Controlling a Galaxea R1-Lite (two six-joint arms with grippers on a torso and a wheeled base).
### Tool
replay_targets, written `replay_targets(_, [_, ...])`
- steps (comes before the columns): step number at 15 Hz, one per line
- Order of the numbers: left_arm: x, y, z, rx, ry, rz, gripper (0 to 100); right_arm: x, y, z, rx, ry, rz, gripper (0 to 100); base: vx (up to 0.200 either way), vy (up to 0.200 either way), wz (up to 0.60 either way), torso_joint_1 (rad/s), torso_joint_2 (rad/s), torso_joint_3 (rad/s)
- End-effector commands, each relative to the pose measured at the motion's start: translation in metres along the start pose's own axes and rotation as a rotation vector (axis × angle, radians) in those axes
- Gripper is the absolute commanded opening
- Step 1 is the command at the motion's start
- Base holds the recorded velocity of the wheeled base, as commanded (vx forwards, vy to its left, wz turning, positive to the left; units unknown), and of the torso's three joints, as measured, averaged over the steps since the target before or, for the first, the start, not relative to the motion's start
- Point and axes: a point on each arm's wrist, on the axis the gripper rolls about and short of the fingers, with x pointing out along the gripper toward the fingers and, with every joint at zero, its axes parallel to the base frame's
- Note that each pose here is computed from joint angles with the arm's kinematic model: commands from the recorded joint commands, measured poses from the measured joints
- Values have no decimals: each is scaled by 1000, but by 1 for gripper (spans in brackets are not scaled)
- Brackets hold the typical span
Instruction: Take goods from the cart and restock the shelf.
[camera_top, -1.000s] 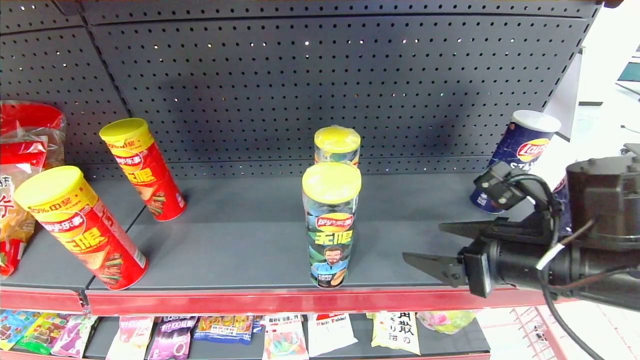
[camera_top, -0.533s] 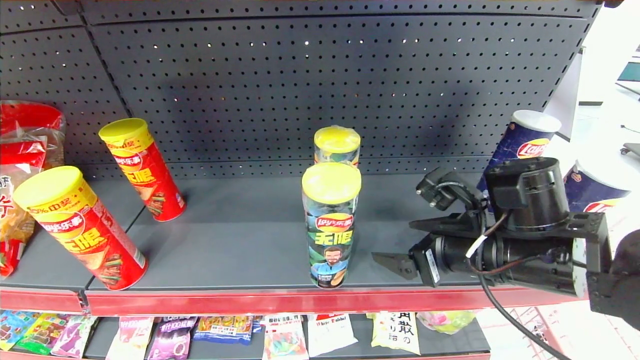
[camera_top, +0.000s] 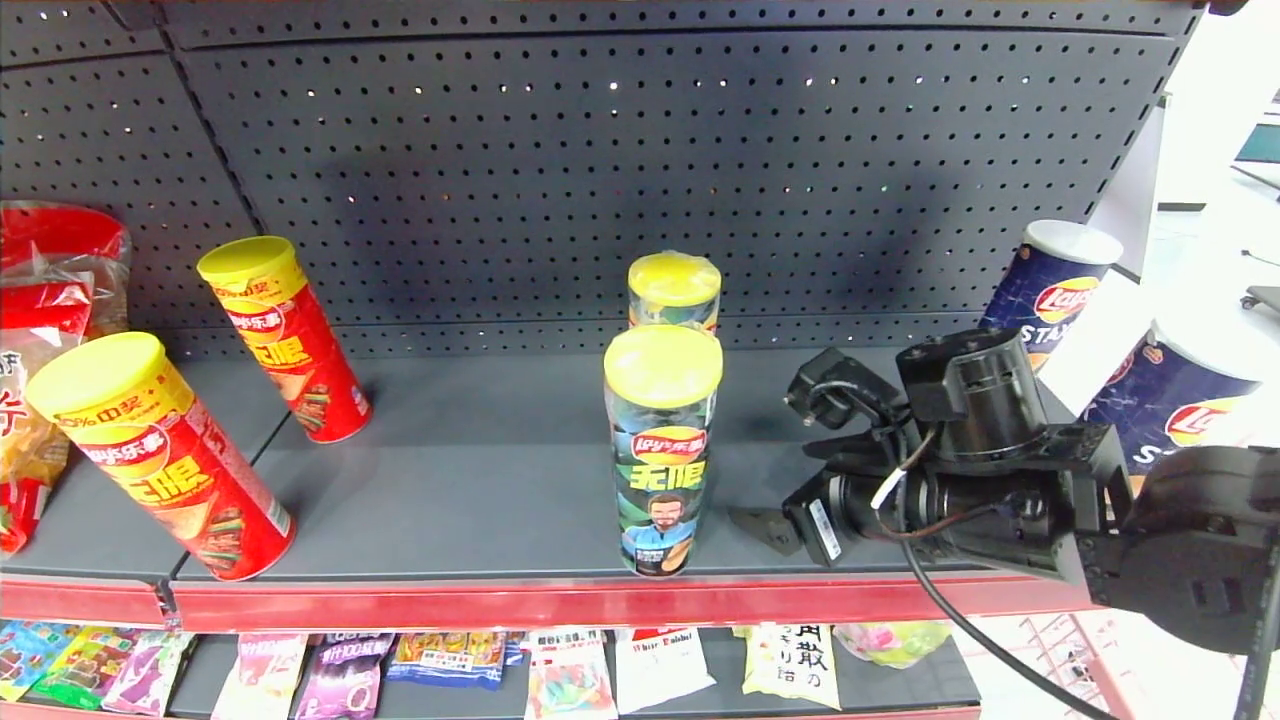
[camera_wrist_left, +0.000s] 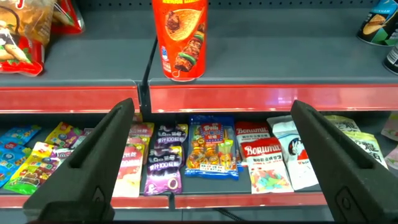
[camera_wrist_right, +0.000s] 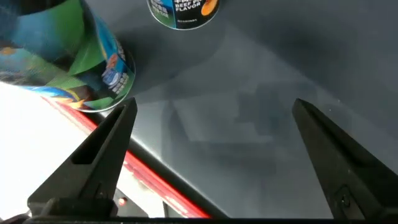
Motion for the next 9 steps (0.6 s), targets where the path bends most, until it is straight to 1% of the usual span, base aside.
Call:
replay_targets(1, [0, 0, 0, 0, 1, 1, 100, 7, 6, 1, -12, 9, 7, 100, 0, 0, 0, 0, 0, 0])
replay_targets(3, [0, 0, 0, 0, 1, 1, 100, 12, 8, -1, -18, 24, -8, 100, 0, 0, 0, 0, 0, 0])
replay_targets(9, [0, 0, 0, 0, 1, 1, 100, 16, 18, -1, -34, 31, 13, 100, 0, 0, 0, 0, 0, 0])
